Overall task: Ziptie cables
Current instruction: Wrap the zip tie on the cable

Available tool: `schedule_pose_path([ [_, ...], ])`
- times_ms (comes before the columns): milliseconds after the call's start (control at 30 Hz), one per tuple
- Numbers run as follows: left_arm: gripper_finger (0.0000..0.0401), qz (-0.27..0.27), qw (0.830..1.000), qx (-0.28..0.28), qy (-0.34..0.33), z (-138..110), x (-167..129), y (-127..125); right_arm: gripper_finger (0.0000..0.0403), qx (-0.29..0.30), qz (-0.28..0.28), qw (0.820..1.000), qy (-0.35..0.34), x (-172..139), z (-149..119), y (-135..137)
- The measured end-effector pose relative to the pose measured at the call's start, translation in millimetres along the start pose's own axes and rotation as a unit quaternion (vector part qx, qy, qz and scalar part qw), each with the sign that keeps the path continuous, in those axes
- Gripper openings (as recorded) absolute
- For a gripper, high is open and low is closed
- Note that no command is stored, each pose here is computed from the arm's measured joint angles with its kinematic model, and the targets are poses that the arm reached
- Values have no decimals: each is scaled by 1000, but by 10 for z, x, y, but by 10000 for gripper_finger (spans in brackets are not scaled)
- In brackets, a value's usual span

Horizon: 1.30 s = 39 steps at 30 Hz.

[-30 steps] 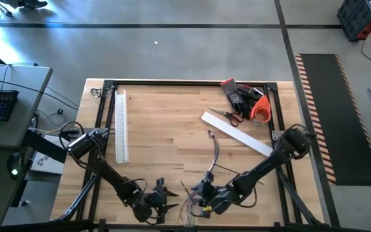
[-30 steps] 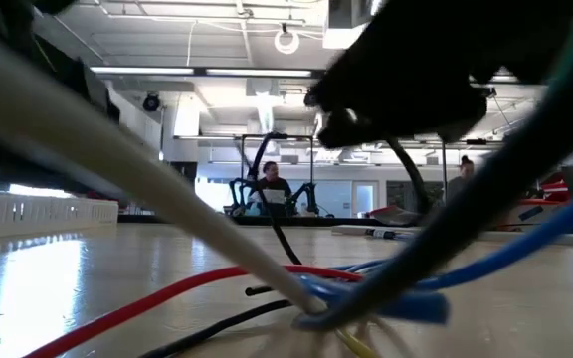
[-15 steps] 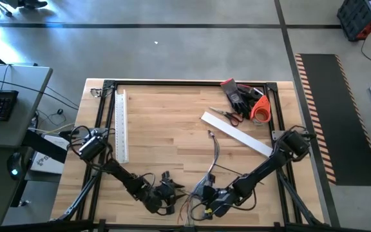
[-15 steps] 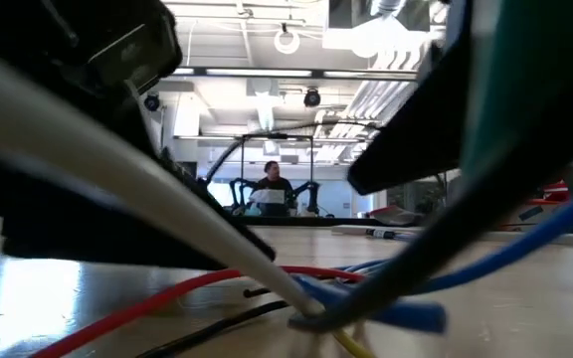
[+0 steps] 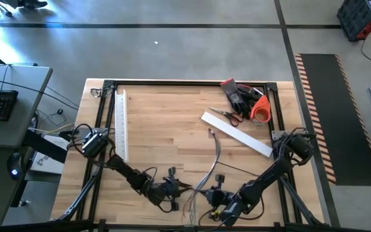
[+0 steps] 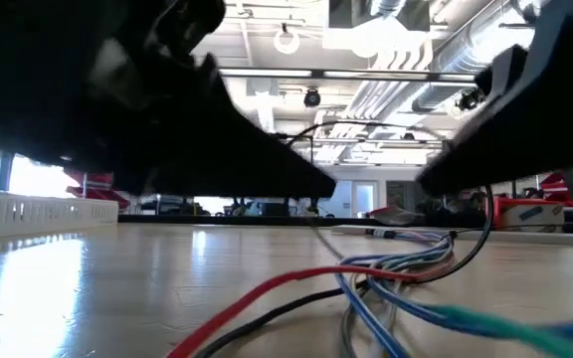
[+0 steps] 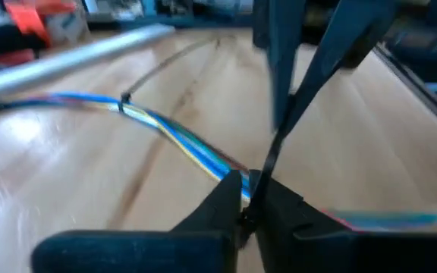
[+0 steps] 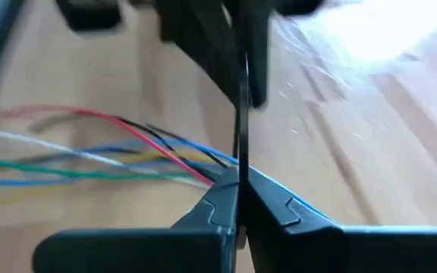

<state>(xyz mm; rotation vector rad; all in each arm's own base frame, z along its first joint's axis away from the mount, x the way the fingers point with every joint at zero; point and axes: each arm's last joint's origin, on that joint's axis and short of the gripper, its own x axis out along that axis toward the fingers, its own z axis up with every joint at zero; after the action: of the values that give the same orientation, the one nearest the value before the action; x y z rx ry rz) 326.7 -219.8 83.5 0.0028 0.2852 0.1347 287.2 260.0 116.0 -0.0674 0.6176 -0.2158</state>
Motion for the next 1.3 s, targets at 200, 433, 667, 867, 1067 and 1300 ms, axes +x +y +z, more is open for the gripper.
schedule_pose_path([
  [200, 3, -8, 999, 36, -7, 132, 156, 69, 13, 25, -24, 999, 9, 15, -117, -76],
  [433, 0, -14, 994, 106, 23, 349, 385, 73, 104, 10, -25, 1000, 15, -17, -110, -89],
  [667, 0, 2, 975, 186, 125, 599, 550, 34, 171, 15, -13, 999, 35, -264, 39, -174],
  [867, 0, -3, 962, 239, 132, 828, 589, -32, 168, -19, -10, 1000, 3, -461, 142, -171],
  [1067, 0, -31, 949, 264, 167, 989, 621, -29, 147, -22, -25, 999, -20, -549, 129, -143],
  [1300, 0, -66, 950, 251, 172, 1066, 718, 75, 64, -17, -39, 999, -6, -472, 65, -162],
])
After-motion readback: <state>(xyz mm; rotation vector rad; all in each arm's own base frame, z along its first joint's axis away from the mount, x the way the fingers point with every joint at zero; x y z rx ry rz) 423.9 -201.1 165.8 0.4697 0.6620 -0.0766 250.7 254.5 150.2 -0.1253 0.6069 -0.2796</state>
